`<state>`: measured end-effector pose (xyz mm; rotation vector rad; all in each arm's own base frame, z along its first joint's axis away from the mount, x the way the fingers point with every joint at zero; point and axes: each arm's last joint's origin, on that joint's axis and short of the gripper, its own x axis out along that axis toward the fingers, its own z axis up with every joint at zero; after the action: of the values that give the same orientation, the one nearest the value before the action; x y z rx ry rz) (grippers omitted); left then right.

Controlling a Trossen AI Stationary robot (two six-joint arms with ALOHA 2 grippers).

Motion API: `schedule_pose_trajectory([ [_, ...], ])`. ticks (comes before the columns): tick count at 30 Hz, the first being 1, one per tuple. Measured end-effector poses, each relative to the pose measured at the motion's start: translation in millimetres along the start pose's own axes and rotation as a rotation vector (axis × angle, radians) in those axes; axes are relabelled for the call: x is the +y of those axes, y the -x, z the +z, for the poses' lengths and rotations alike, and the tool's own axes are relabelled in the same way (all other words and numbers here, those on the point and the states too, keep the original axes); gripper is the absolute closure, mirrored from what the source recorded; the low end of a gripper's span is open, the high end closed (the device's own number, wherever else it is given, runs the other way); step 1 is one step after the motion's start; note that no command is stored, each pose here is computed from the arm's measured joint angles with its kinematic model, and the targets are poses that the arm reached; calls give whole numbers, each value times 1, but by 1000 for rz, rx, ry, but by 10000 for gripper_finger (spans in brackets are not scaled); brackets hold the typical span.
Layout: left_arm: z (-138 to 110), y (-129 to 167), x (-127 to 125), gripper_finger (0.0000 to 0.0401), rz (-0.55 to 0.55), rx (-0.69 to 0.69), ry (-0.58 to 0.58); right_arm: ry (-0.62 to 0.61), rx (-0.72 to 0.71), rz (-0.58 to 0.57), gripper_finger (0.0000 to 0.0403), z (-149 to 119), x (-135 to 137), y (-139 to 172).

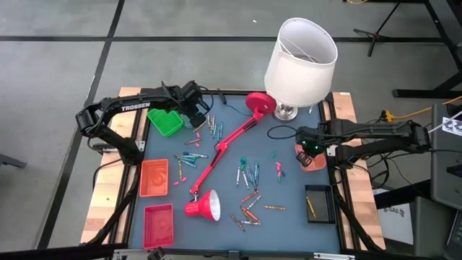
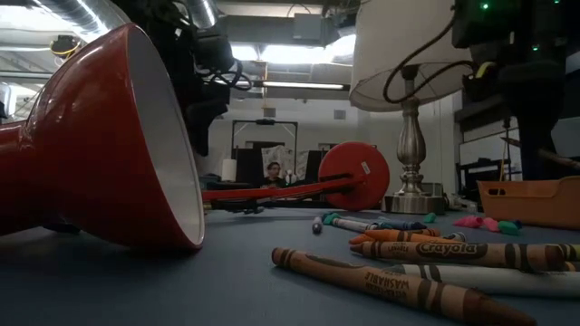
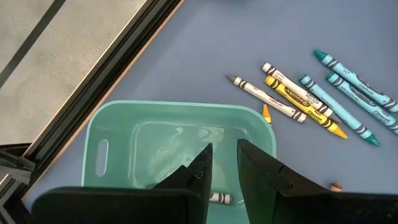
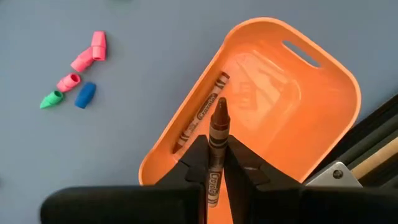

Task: Sort crayons
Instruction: Put the brown crayon into the right orange bin, then put the gray crayon into the blue bin

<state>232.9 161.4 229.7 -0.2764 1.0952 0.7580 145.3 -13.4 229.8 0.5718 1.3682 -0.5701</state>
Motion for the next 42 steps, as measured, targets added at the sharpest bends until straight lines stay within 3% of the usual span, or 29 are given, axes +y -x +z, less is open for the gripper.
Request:
schedule_pose_trajectory([
  [7,0,0,0,342,0,0,1,5,-1,0,370,0,0,0],
  [16,0,1,-4,342,-6,-3,-10,6,-6,-10,298,1,0,-1],
  [22,-2,4,-19,342,-33,-11,-60,6,-27,-37,286,1,-1,-1],
  [31,-10,15,-60,342,-324,9,-181,7,-27,-37,287,1,-1,-1],
  [42,-31,33,-111,342,-434,3,-371,7,-27,-37,287,1,-1,-1],
])
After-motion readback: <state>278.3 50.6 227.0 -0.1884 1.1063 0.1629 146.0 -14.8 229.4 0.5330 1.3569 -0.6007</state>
